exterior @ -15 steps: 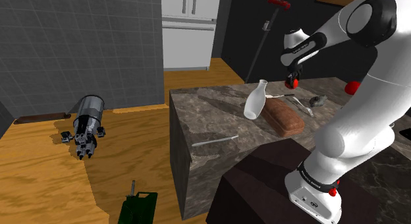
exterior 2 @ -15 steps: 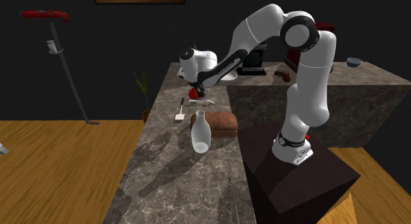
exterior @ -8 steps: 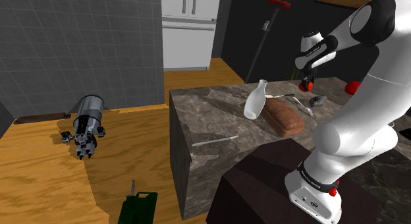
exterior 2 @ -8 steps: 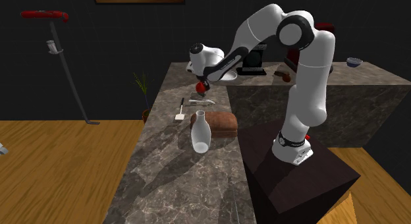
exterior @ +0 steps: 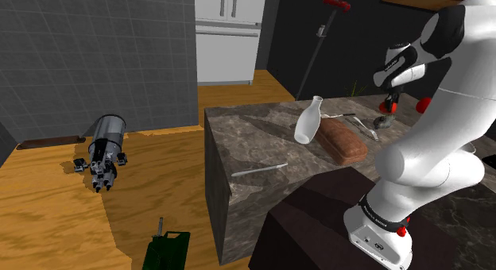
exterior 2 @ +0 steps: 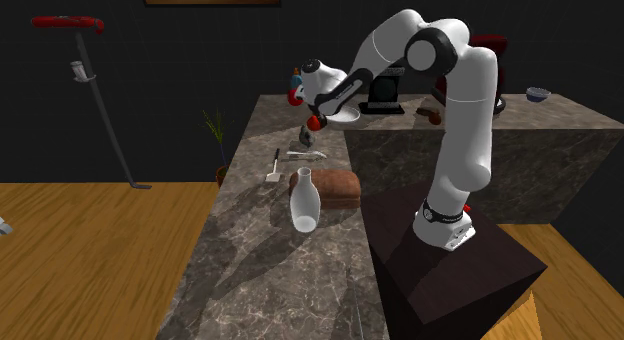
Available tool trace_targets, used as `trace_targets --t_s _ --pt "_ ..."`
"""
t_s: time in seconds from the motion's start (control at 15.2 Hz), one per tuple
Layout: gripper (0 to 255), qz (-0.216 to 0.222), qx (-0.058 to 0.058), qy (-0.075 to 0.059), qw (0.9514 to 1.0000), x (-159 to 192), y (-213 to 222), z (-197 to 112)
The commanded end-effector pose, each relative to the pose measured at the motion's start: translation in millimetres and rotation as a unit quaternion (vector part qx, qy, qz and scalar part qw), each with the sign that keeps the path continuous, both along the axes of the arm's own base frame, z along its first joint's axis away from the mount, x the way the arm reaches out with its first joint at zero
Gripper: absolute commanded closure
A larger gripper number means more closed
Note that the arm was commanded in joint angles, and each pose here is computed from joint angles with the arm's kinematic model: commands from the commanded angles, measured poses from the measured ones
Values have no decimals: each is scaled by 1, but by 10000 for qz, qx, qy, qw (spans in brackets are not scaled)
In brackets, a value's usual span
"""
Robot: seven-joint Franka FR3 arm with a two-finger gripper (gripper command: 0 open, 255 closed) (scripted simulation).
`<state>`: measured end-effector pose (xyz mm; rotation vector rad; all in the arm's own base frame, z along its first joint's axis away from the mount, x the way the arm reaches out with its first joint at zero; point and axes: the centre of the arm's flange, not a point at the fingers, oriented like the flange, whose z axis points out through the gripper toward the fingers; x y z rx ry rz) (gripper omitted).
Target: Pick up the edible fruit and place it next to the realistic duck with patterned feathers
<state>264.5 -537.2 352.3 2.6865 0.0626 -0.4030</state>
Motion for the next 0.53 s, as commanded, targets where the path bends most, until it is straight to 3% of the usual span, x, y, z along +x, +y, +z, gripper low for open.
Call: trace_targets --t_s 0.0,0.46 --pt "255 10 -1 -1 10000 -17 -19 1" --pt "255 10 -1 -1 10000 -81 -86 1"
